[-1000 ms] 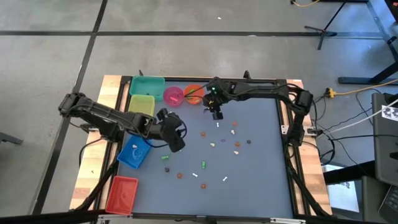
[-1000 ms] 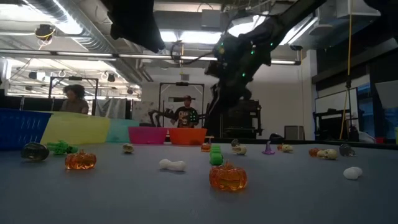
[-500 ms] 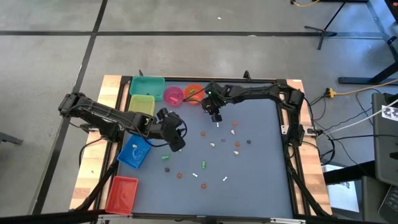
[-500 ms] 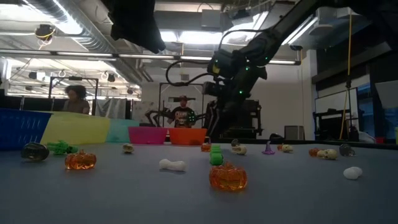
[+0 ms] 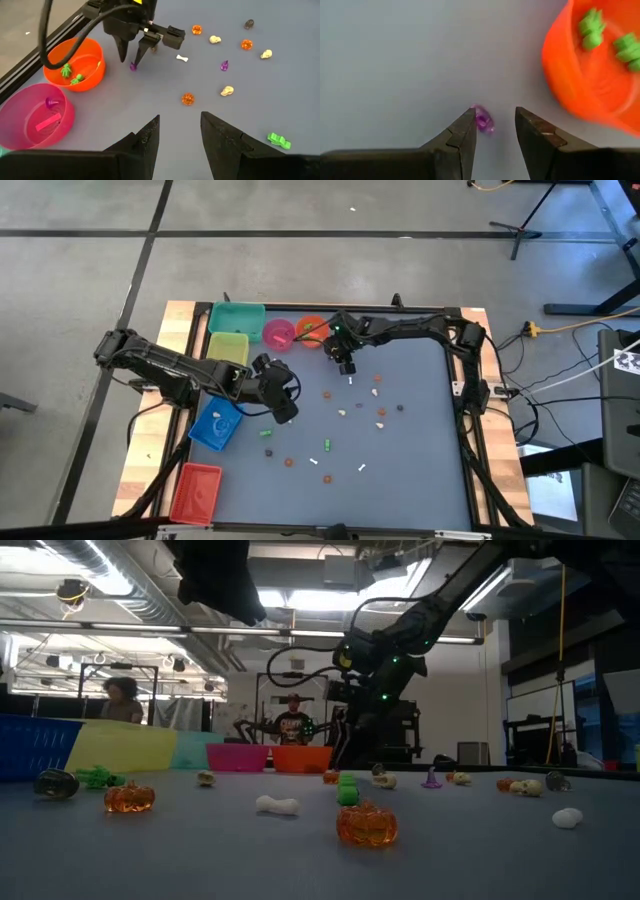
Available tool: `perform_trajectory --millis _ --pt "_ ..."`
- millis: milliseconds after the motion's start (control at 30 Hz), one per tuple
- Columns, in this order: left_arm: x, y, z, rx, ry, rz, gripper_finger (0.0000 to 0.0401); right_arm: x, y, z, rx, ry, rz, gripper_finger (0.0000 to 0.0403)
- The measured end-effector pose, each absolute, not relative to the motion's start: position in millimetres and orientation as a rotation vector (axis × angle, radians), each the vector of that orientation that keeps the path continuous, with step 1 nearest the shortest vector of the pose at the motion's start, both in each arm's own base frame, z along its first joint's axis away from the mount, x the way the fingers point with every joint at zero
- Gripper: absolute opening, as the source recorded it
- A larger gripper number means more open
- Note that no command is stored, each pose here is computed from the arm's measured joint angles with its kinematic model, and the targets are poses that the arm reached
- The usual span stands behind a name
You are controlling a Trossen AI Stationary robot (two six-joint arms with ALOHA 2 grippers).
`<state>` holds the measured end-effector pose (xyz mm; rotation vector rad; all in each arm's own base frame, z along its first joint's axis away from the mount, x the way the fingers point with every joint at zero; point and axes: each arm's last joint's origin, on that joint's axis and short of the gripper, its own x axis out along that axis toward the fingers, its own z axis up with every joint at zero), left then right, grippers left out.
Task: Sort Halloween decoration
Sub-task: Put the purple witch hat toy into the pink bin
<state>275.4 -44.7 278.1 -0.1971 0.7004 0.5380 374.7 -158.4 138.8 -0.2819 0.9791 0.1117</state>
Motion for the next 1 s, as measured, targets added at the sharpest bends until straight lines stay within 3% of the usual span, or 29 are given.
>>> perform_trajectory --millis 1000 --pt "275.9 -44.8 278.6 -0.200 0.693 0.537 0.0128 378.5 -159.7 135.4 -0.224 0.956 0.067 0.0135"
